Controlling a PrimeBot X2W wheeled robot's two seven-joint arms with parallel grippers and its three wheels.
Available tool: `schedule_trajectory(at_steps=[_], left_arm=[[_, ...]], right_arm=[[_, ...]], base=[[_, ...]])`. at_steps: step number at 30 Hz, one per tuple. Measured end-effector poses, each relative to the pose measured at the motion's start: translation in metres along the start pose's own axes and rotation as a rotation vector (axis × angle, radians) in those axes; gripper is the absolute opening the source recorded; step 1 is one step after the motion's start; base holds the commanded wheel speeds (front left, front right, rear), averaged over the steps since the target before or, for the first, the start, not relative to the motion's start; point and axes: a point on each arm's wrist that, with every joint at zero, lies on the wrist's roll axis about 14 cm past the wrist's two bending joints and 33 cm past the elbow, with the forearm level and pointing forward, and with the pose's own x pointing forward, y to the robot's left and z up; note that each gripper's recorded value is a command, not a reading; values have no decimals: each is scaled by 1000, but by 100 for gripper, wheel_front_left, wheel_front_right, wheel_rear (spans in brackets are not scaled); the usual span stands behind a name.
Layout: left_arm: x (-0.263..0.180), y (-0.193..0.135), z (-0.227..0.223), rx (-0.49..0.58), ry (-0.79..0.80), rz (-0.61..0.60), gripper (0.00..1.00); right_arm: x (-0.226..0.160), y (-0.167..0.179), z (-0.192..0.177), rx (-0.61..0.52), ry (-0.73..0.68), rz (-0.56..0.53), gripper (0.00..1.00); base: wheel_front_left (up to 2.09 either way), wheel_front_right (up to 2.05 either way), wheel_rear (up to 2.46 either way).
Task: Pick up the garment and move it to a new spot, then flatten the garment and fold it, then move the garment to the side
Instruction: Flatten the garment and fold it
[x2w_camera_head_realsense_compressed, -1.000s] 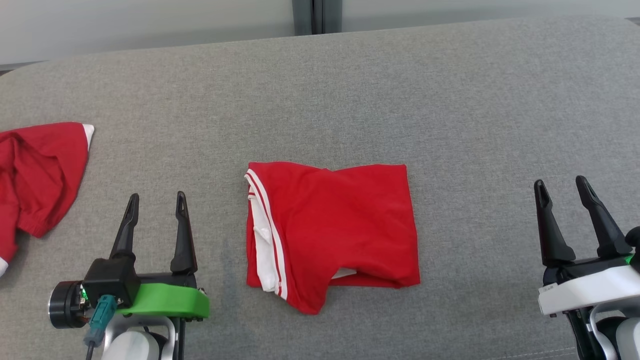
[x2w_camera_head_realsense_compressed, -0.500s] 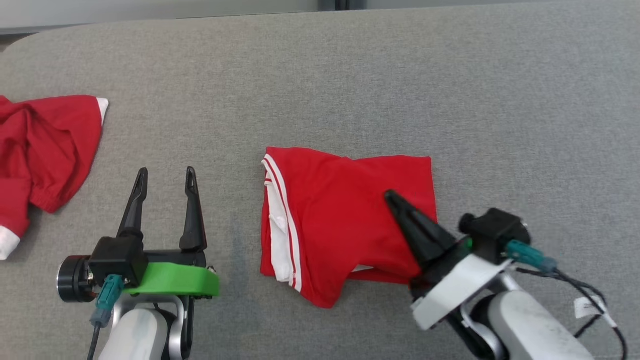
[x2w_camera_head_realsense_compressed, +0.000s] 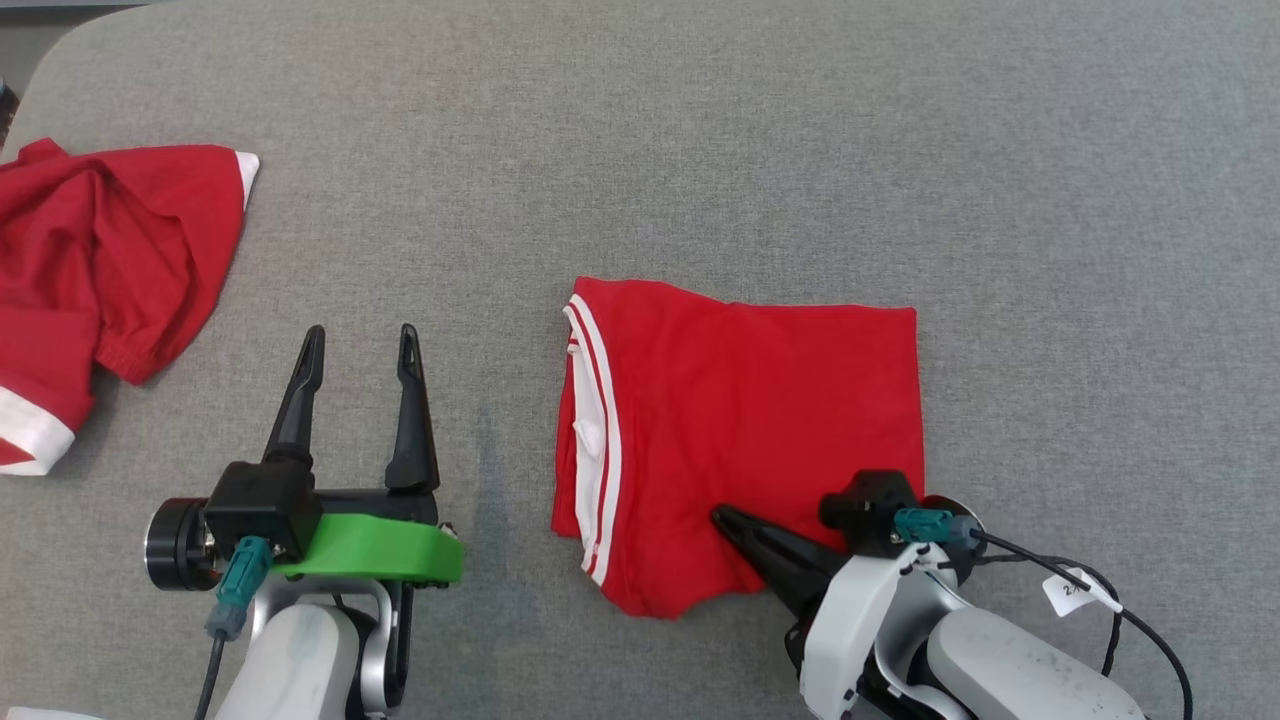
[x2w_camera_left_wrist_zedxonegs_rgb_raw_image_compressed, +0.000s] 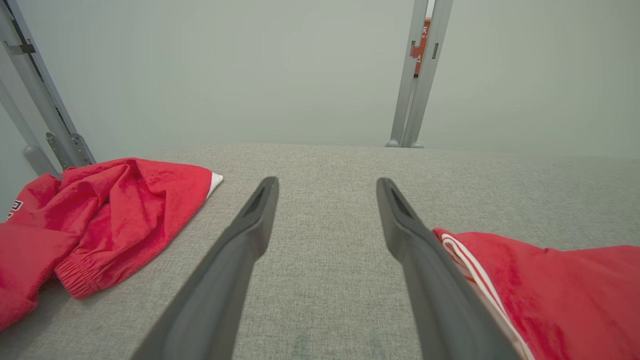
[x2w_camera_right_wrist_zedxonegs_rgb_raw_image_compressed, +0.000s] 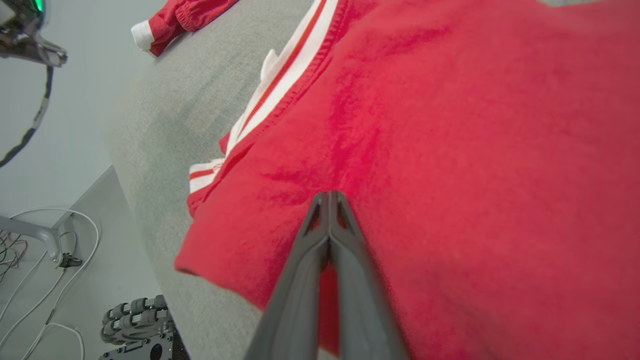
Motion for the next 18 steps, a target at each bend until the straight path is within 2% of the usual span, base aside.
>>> schedule_trajectory(at_steps=[8,12,13,14,15,18], left_arm=[[4,-2,-2,-6,0,-4,100],[4,-3,-1,-8,-3,-5,100],[4,-3,-1,-8,-4,-5,100],[4,-3,0,-5,-6,-6,100],[4,-3,0,-3,-8,-5,100],[2,0,1,1,-9,1,100]], right_arm=[[4,6,-24,22,81,29,0],[8,15,-15,27,33,52,0],[8,16,-7,27,-4,52,9],[8,16,2,26,-42,51,49],[7,15,16,24,-101,44,100],[0,4,56,6,-250,1,100]], base=[[0,0,0],[0,0,0],[0,0,0],[0,0,0],[0,0,0],[0,0,0]])
